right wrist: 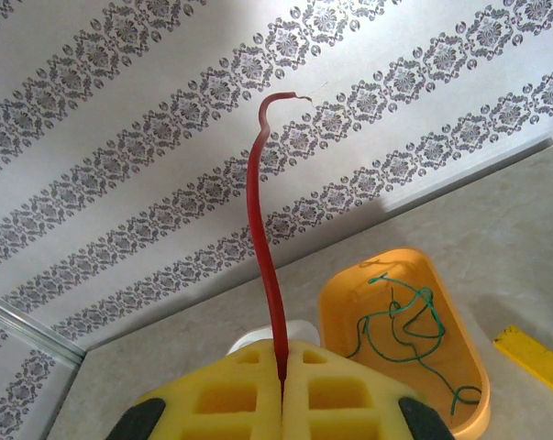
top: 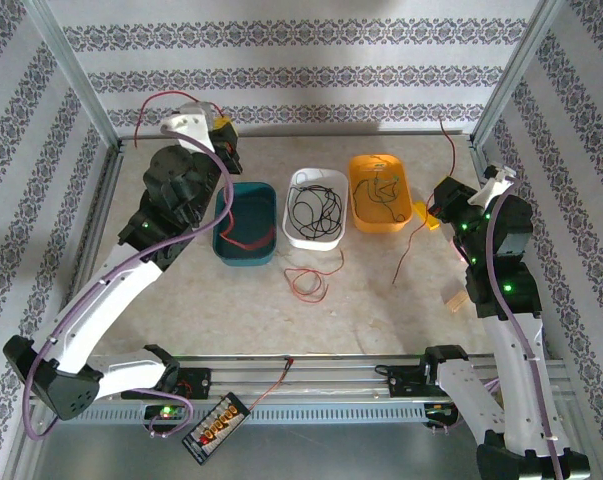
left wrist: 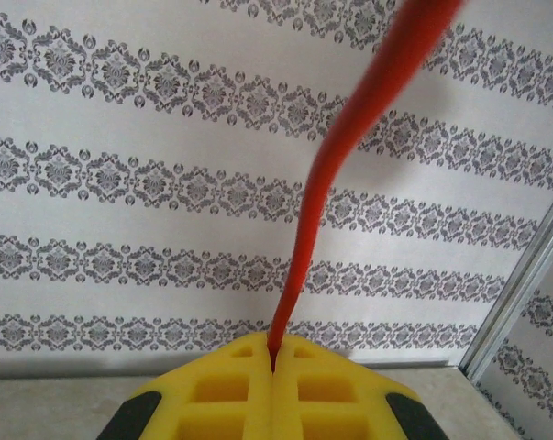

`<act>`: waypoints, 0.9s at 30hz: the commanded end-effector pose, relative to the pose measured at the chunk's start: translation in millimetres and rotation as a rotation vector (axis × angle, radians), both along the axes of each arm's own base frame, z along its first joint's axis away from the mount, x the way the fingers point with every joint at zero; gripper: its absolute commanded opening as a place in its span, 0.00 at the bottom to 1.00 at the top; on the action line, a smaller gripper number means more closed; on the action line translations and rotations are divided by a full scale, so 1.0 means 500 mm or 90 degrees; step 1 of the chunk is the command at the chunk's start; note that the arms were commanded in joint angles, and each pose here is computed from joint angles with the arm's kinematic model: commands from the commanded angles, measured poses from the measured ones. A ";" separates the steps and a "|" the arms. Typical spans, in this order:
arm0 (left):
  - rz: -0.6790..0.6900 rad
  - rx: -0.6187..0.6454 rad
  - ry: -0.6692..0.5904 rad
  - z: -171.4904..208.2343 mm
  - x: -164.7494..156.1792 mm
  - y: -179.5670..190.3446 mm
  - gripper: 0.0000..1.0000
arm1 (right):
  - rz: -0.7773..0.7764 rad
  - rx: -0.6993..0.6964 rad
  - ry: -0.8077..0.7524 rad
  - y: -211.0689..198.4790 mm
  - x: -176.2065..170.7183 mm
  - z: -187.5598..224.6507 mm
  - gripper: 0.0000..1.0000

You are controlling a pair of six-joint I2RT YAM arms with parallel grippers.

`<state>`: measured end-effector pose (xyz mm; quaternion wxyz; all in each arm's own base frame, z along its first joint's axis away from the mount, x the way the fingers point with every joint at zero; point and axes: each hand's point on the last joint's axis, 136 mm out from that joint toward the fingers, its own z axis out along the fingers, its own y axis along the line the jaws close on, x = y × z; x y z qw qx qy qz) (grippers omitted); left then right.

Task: Untangle the cables

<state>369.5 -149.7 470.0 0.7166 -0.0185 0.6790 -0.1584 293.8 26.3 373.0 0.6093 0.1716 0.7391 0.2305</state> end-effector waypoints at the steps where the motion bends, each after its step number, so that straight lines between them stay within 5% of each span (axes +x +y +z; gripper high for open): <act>1: -0.044 -0.012 -0.011 0.034 0.006 -0.016 0.00 | 0.012 0.002 -0.022 0.009 0.000 0.020 0.00; 10: -0.020 0.045 0.033 -0.019 0.069 -0.025 0.00 | 0.018 0.001 -0.026 0.012 0.000 0.026 0.00; 17: 0.066 0.098 0.170 -0.242 0.134 0.010 0.00 | 0.027 -0.007 -0.032 0.016 -0.013 0.029 0.00; 27: 0.081 0.086 0.317 -0.470 0.110 0.022 0.00 | 0.034 -0.009 -0.031 0.019 -0.017 0.030 0.00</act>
